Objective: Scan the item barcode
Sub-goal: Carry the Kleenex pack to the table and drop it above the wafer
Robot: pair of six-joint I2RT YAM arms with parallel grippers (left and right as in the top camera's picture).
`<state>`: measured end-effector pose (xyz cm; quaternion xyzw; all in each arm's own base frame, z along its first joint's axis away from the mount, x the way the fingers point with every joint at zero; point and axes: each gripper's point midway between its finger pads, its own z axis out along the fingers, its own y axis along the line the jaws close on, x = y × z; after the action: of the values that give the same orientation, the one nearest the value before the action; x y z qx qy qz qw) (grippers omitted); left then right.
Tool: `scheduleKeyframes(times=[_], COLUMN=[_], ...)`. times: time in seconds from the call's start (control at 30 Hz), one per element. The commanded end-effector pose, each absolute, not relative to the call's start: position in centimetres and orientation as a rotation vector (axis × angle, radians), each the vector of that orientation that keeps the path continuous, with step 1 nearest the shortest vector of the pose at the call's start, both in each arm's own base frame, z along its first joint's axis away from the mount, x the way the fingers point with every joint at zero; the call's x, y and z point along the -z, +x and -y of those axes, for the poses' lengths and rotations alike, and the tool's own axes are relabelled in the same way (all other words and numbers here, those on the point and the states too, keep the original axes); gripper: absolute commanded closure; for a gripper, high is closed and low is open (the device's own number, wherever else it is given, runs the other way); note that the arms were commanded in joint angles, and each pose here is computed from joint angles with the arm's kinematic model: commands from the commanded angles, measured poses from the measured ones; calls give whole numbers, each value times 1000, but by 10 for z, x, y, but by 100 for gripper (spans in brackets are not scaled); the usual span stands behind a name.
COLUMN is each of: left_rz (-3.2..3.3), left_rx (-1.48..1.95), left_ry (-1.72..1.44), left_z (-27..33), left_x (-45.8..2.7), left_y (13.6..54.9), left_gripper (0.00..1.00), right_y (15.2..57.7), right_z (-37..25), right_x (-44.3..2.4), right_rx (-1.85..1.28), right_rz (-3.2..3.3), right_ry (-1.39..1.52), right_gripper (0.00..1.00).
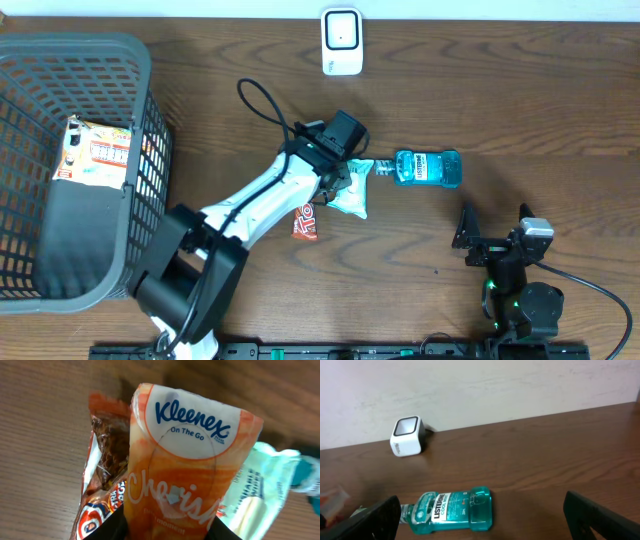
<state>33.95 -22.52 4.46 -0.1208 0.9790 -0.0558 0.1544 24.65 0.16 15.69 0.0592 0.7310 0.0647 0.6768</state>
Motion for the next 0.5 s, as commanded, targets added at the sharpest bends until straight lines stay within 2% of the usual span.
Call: scheduleKeyframes(times=[0.0,0.1,0.37,0.4,0.47], left_rz=[-2808,-2808,-2822,-2825,-2834], left_rx=[116,115,99,95,84], left_ry=[-318,-319,-318,-318,-318], left_z=[221,221,218,218,216], left_x=[-39,-38,-33,-31,-28], left_y=[340,340,336,335,333], left_gripper=[65,61,61,56,38], right_y=[246,246,246,246,246], right_z=[-2,-2,-2,-2,-2], right_x=[-156,-156,-156,-156,-156], right_rx=[-135,-136,-136,-136,-135], right_rz=[-1646,-1646,-1646,-1646,-1646], right_ry=[124,124,124,124,124], right_gripper=[1,1,1,1,1])
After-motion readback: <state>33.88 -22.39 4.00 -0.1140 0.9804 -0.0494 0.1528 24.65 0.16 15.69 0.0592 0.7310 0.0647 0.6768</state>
